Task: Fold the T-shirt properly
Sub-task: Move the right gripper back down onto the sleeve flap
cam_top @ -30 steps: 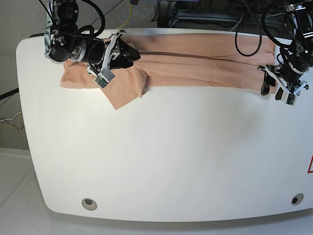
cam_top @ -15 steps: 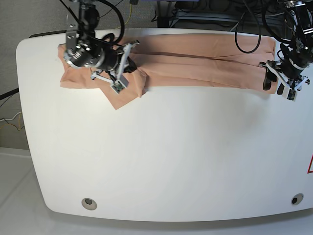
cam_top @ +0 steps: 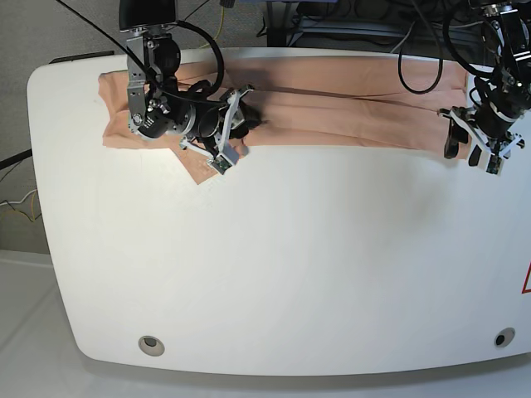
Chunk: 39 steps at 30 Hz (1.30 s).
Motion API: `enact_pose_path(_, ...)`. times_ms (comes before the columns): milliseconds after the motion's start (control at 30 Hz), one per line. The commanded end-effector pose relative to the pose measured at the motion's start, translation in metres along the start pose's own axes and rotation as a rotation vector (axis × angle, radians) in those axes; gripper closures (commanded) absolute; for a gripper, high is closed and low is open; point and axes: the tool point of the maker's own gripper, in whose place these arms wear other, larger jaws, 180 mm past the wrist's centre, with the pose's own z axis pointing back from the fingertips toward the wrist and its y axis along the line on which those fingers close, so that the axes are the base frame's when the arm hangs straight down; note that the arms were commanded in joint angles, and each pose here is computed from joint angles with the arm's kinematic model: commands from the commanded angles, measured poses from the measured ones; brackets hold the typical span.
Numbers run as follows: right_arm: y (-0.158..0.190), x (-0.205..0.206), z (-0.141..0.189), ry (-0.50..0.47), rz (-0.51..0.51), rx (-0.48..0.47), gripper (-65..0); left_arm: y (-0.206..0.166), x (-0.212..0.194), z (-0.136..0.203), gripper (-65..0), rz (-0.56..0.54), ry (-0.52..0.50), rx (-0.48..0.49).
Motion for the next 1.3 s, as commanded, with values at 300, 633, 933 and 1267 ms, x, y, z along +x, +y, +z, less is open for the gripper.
enact_pose_path(300,-0.036,0.025,0.007,-0.077,-0.009,-0.065,-24.9,0.005,0.017,0.004,-30.8,-0.014,-0.046,0.002)
enact_pose_path(633,-0.055,0.025,0.004,-0.091,-0.031,-0.101,-28.9,0.005,0.017,0.004,-30.8,-0.013,-0.044,0.002)
enact_pose_path(933,-0.057,0.055,0.006,-0.183,0.005,-0.121,-31.1,0.003,0.014,0.003,-30.6,-0.013,-0.033,-0.001)
enact_pose_path(1267,-0.058,0.062,0.002,-0.228,0.007,-0.100,-7.4,0.002,0.012,0.003,-29.6,-0.016,-0.032,-0.006)
